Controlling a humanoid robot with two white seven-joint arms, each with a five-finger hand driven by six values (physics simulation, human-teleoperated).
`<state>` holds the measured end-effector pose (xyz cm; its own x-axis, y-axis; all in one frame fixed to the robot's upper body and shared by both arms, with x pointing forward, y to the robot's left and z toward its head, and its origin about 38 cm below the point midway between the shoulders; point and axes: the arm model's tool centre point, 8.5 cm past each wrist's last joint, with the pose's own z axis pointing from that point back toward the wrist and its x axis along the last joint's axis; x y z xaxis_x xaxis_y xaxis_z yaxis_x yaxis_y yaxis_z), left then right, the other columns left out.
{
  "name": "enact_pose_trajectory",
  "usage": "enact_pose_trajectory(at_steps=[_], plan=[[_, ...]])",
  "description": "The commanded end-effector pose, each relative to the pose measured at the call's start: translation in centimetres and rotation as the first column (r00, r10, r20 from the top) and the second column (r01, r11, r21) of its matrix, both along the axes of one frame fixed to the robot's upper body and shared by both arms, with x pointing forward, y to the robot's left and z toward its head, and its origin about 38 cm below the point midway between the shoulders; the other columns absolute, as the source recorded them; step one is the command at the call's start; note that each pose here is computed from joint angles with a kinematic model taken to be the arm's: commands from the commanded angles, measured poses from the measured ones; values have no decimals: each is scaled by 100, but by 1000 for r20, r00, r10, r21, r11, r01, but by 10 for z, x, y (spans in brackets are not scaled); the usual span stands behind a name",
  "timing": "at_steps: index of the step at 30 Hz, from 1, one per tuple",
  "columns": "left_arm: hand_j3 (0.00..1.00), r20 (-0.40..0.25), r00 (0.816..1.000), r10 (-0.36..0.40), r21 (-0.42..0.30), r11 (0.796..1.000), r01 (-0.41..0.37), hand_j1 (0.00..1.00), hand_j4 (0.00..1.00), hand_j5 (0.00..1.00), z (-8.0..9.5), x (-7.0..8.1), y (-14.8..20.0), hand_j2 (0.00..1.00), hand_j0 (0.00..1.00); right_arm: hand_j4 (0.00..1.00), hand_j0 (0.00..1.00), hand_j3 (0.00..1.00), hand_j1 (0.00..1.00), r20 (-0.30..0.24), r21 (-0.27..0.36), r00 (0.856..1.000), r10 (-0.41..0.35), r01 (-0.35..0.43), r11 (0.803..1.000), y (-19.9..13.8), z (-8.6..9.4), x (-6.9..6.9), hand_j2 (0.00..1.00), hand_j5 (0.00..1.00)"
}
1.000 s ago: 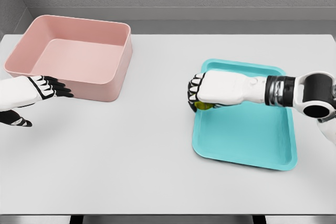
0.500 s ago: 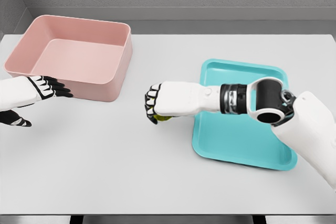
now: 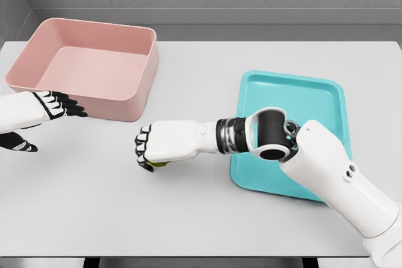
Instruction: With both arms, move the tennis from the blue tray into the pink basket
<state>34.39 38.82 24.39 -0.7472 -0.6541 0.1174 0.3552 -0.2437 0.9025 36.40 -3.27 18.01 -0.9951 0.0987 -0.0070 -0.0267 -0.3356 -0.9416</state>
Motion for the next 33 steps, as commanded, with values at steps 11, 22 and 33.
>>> enact_pose_trajectory(at_steps=[11,22,33], plan=[[100,-3,1000,3,-5,1000,-3,100,100,100,0,0,0,100,100,39,39,39,39,-57,-33,998,-32,31,999,16,-23,13,39,39],[100,-1,1000,4,-5,1000,-4,100,100,100,1,0,0,100,100,99,99,99,99,-57,-27,997,-44,42,999,14,-22,14,99,99],[100,1,1000,-20,-4,1000,20,100,100,100,-10,1,-10,100,100,100,100,100,100,100,99,984,-145,135,986,-52,45,20,100,100]])
